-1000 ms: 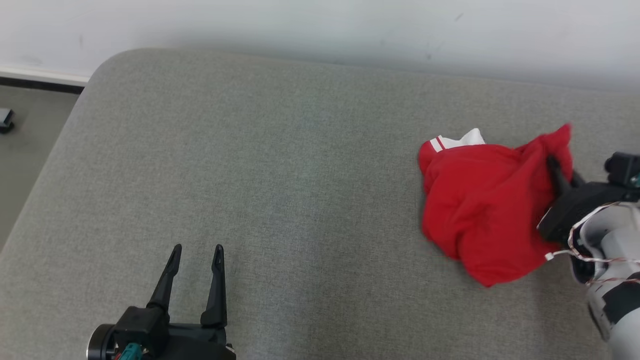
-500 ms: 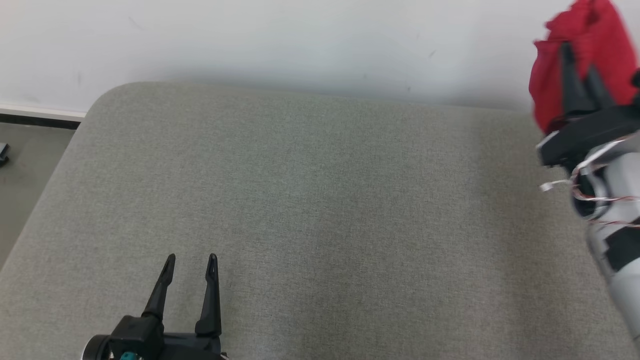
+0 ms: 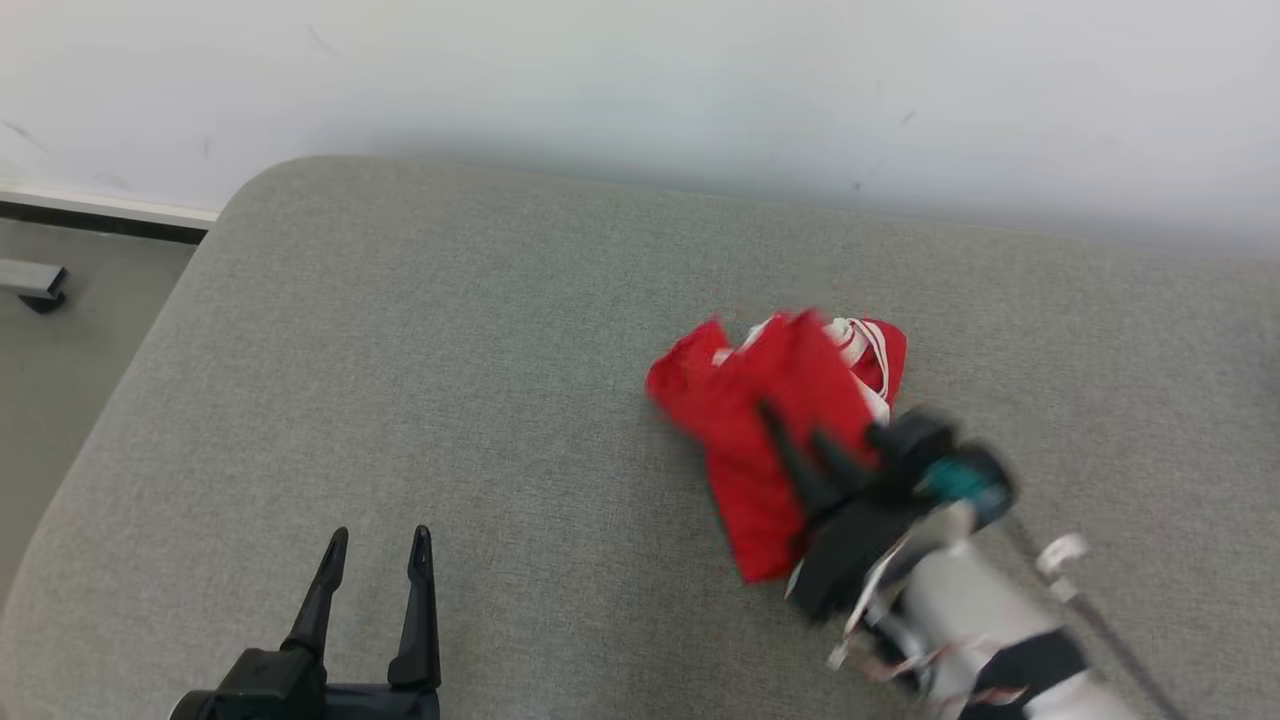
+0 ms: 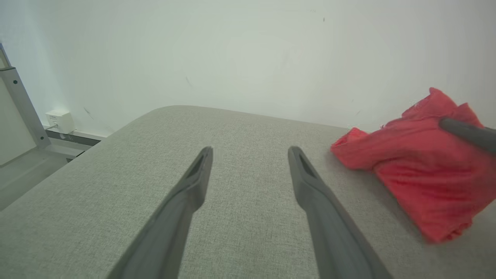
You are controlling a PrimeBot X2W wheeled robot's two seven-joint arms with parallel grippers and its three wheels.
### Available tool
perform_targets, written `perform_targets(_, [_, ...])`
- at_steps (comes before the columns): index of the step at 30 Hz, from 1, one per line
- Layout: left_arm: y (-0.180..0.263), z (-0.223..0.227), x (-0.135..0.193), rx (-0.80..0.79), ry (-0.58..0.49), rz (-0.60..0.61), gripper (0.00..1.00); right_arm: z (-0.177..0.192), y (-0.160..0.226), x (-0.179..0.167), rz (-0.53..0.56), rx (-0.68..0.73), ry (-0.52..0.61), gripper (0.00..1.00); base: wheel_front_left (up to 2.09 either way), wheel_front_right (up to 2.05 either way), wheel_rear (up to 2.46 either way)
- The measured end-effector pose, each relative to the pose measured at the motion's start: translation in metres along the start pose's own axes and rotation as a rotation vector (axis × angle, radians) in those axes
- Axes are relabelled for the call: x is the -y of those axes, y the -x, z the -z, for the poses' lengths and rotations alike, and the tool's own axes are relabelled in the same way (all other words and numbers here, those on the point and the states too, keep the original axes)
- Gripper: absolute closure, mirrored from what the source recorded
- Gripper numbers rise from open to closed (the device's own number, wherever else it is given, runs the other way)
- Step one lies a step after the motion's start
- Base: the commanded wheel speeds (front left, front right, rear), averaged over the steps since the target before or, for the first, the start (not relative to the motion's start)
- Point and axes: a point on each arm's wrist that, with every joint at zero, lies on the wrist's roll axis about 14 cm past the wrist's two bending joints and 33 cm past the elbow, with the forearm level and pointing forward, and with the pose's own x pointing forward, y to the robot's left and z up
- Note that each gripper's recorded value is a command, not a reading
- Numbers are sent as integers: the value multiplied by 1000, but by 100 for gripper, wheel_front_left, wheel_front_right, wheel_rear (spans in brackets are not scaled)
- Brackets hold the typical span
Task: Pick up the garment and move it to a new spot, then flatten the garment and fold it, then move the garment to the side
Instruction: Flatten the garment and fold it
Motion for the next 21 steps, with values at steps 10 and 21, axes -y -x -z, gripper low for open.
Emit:
perform_targets(10, [2, 3, -2, -10, 4, -12, 0, 66, 20, -91, -225, -175, -27, 0, 0, 0, 0])
perform_targets(21, [-6, -2, 6, 11, -10, 18, 0, -5, 34, -21, -42, 57, -58, 0, 0, 0, 0])
